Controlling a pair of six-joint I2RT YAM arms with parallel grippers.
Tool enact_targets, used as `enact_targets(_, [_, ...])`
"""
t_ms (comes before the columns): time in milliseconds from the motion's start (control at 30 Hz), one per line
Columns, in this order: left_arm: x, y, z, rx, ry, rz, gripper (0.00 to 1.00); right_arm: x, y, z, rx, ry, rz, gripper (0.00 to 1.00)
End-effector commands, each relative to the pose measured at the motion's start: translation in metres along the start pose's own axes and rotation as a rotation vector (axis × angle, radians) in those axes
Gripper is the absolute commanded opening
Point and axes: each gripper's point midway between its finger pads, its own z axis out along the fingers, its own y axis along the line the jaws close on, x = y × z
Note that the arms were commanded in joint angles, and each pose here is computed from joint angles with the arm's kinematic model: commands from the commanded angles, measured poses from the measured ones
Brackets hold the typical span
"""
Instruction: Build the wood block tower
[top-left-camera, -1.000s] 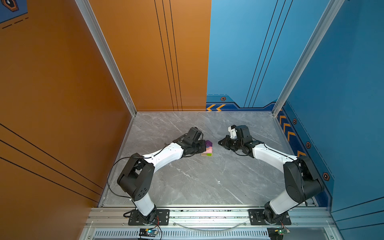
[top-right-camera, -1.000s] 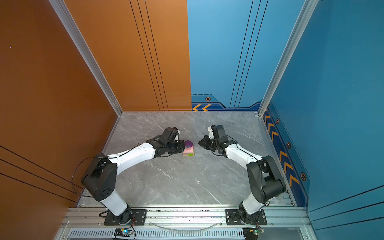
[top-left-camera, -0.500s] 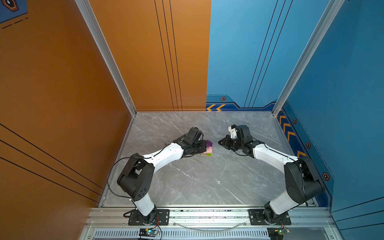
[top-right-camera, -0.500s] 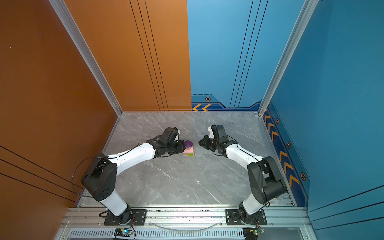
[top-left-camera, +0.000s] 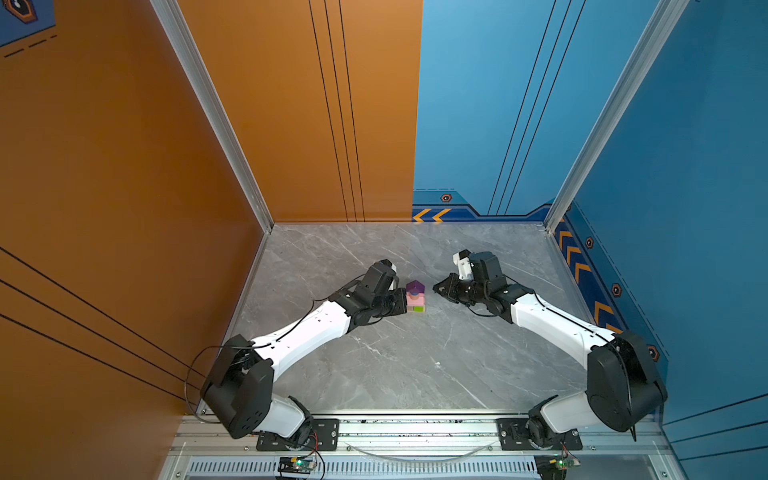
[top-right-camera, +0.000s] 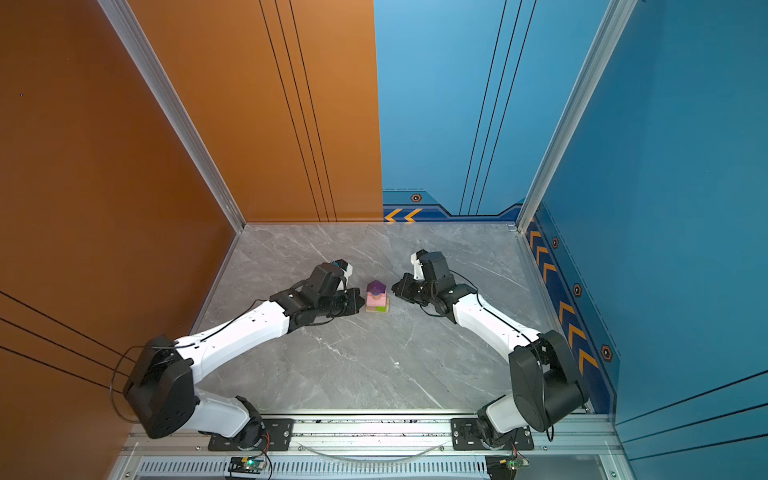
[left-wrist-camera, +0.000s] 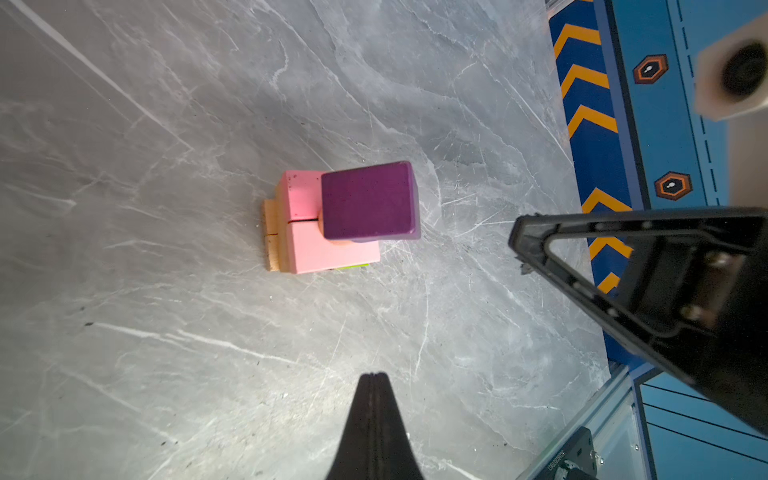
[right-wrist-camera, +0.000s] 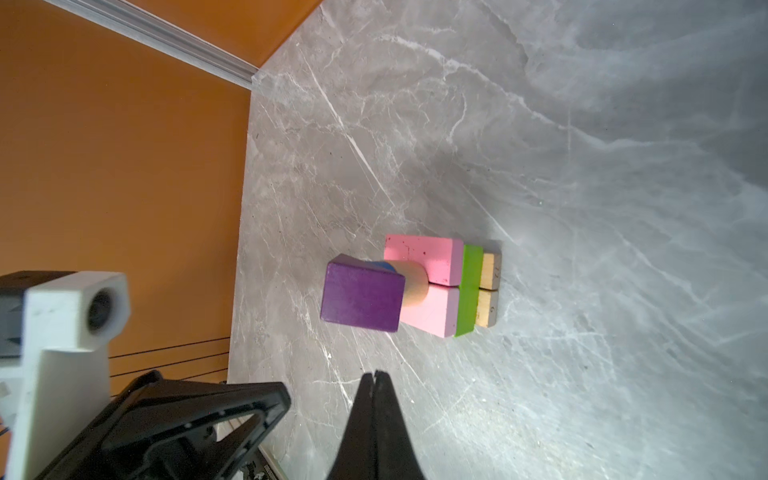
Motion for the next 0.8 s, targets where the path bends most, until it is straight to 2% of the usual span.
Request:
enact_targets(0, [-0.001, 0.015, -0.019, -0.053, -0.044, 0.018, 0.0, 0.014, -0.008, -0.005, 0.074, 0.017, -0.025, 0.0])
enact_targets(167, [-0.006, 0.03, -0.039, -0.089, -0.108, 0.012, 0.0, 0.032, -0.01, -0.006, 0.13, 0.032, -0.046, 0.0])
enact_targets(300, [-0.004, 0.046, -0.043, -0.117, -0.118, -0.008, 0.0, 0.047, -0.015, -0.006, 0.159, 0.039, -0.041, 0.0])
enact_targets(567, [0.006, 0.066, -0.035, -0.154, -0.099, -0.031, 0.0, 0.083, -0.037, 0.009, 0.227, 0.101, -0.012, 0.0])
enact_targets(767, [0.013, 0.076, -0.022, -0.159, -0.072, -0.058, 0.0, 0.097, -0.042, 0.027, 0.22, 0.129, 0.013, 0.0])
